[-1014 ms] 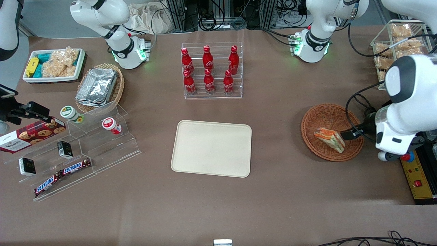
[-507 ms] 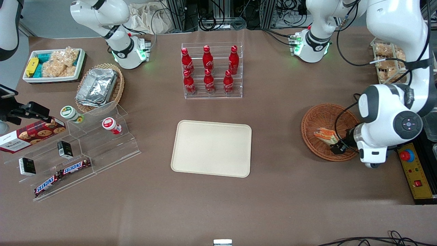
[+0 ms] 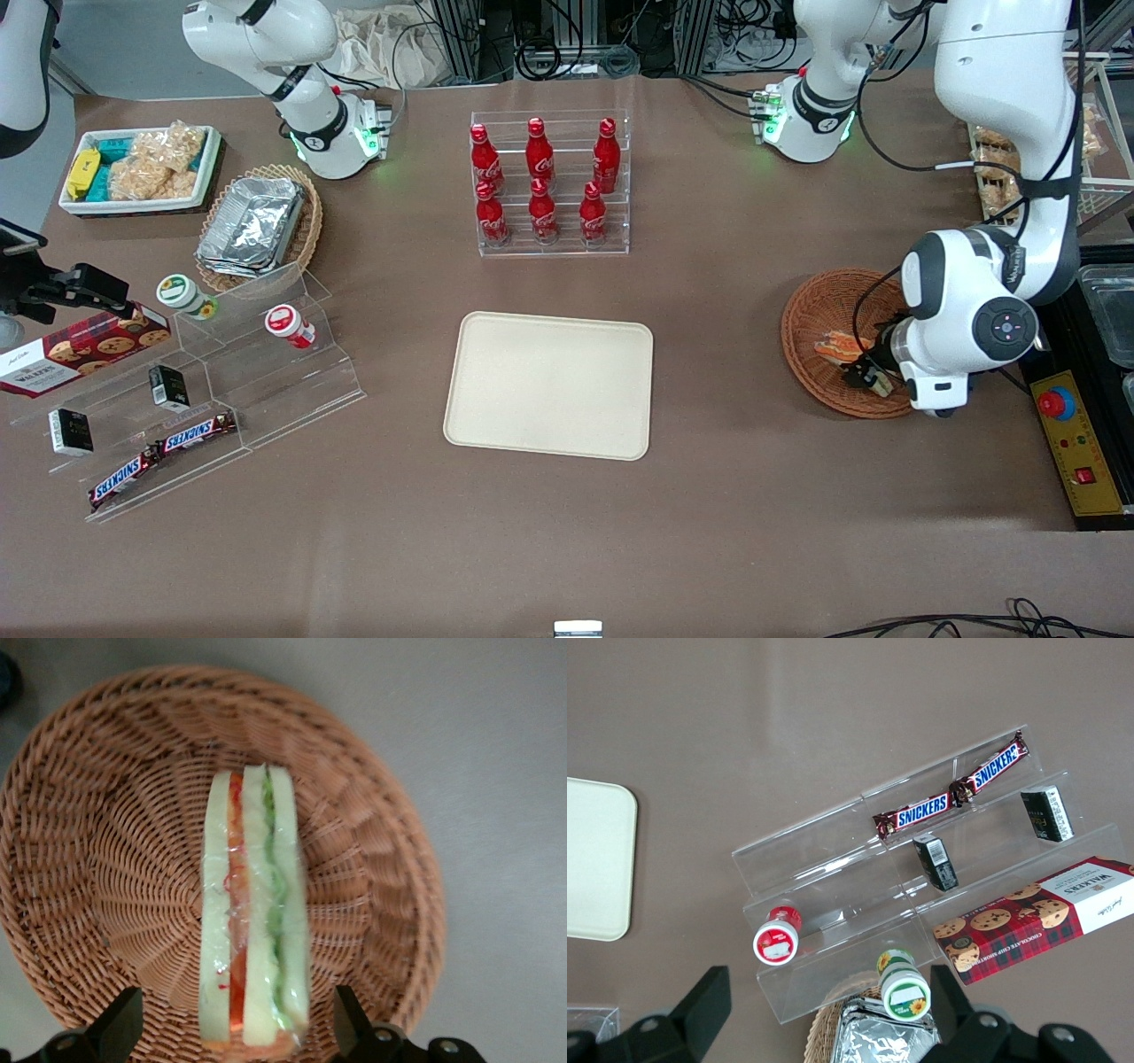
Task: Place sandwich from basket to tray
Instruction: 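Close the left gripper on the sandwich and lift it from the basket, then carry the held sandwich over to the cream tray with the left gripper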
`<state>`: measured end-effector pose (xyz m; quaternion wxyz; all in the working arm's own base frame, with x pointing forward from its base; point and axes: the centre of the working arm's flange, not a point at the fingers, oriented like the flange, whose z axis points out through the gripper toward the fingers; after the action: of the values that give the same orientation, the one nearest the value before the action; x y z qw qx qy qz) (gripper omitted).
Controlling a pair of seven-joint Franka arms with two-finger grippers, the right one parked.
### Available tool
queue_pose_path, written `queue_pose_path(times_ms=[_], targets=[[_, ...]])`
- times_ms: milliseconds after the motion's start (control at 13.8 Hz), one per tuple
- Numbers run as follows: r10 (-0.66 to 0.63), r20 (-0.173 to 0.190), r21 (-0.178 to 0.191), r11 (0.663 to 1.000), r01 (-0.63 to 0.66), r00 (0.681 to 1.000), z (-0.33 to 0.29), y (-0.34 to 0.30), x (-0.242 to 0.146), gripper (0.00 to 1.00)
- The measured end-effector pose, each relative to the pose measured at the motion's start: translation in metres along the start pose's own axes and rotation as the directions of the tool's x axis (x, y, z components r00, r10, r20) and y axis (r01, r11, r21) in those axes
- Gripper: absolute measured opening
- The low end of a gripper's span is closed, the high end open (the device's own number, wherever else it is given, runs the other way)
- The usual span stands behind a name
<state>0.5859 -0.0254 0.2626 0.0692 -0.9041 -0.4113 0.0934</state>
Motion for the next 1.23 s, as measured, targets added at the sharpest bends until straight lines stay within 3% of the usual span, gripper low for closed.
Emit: queue_pose_path(times_ms=[217, 580, 652, 797, 1014, 1232], targets=[[-0.006, 0.015, 0.035, 0.999, 0.006, 1.000, 0.025, 0.000, 0.002, 0.95], [-0.070, -0.008, 0.011, 0.997, 0.070, 0.998, 0.030, 0.010, 0.009, 0.44], [-0.087, -0.016, 0.000, 0.996, 0.087, 0.996, 0.023, 0.013, 0.010, 0.40], [-0.088, -0.029, -0.026, 0.996, 0.088, 0.996, 0.004, 0.020, 0.011, 0.36], [-0.049, -0.012, -0.038, 0.998, 0.048, 0.999, -0.046, 0.022, -0.003, 0.34], [0.111, -0.025, -0.082, 0.990, -0.113, 0.994, -0.106, 0.015, -0.023, 0.20]])
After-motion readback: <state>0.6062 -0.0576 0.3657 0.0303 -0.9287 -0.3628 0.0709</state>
